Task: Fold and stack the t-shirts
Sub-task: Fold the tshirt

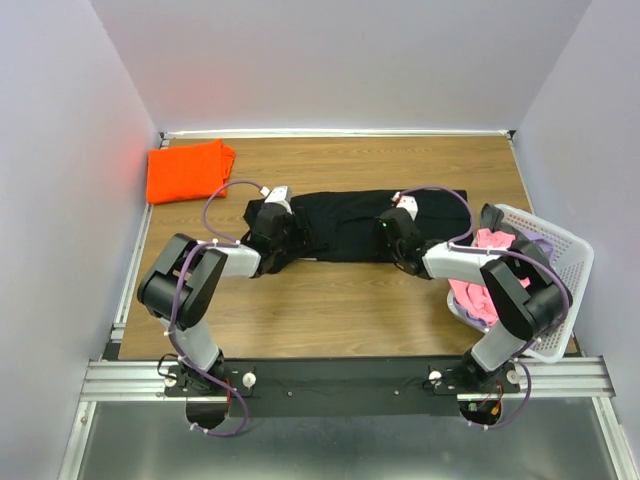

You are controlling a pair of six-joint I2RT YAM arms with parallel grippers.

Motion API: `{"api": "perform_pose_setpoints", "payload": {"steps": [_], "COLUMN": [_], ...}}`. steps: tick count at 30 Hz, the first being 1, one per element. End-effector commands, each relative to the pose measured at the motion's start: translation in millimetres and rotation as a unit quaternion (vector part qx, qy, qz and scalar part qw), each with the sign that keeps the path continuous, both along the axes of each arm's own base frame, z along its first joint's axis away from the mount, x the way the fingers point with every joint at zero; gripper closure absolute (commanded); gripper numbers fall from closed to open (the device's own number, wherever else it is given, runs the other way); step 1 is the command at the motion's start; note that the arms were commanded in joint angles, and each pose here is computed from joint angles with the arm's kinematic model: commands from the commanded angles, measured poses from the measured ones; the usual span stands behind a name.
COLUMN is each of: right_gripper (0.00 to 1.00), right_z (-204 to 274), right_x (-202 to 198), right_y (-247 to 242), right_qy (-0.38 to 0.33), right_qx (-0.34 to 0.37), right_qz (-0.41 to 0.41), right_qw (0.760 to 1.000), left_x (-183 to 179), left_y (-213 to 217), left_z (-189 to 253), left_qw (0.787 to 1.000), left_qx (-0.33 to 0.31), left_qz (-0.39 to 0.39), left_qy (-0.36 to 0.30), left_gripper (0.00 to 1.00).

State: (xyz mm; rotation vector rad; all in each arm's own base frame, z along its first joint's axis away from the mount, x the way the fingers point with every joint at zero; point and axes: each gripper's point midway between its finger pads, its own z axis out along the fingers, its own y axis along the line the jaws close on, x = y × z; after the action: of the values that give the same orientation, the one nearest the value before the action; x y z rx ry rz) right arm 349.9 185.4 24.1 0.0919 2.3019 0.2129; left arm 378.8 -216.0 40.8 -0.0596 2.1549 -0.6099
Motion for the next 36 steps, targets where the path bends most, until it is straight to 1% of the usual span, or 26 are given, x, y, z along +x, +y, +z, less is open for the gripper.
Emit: {"api": "perform_pose_setpoints", "payload": {"steps": [1, 11, 19, 25, 29, 32, 33, 34, 35, 36], "right_gripper": [0.32, 0.32, 0.32, 0.32, 0.32, 0.32, 0.32, 0.32, 0.31, 0.31], "right_z": [-54, -40, -30, -19, -7, 10, 25, 27, 35, 36], "right_x": [-75, -105, -111, -119, -120, -111, -106, -103, -99, -100], "right_y": [-1, 28, 47, 66, 74, 66, 66, 58, 56, 49], "right_qy": [0.149, 0.166, 0.174, 0.176, 0.162, 0.128, 0.105, 0.096, 0.081, 0.083], "right_qx": [-0.009, 0.022, 0.049, 0.069, 0.072, 0.063, 0.069, 0.052, 0.050, 0.035], "right_qz": [0.027, 0.072, 0.104, 0.147, 0.170, 0.151, 0.148, 0.138, 0.135, 0.128], "right_qw": [0.988, 0.983, 0.978, 0.971, 0.969, 0.978, 0.981, 0.984, 0.986, 0.988], "left_x": [-2, 29, 48, 63, 78, 89, 91, 92, 92, 91], "left_y": [12, 15, 10, 17, 21, 23, 24, 24, 24, 24], "left_z": [-29, -20, -18, -8, 10, 29, 40, 54, 53, 63], "left_qw": [0.998, 0.996, 0.996, 0.994, 0.993, 0.991, 0.991, 0.991, 0.991, 0.991], "left_qx": [0.044, 0.075, 0.089, 0.101, 0.110, 0.118, 0.118, 0.112, 0.113, 0.108], "left_qz": [0.018, 0.029, 0.020, 0.031, 0.043, 0.050, 0.055, 0.057, 0.056, 0.055], "left_qy": [0.038, 0.022, 0.019, 0.005, -0.016, -0.031, -0.040, -0.053, -0.052, -0.060], "left_gripper": [0.22, 0.22, 0.22, 0.22, 0.22, 0.22, 0.22, 0.22, 0.22, 0.22]}}
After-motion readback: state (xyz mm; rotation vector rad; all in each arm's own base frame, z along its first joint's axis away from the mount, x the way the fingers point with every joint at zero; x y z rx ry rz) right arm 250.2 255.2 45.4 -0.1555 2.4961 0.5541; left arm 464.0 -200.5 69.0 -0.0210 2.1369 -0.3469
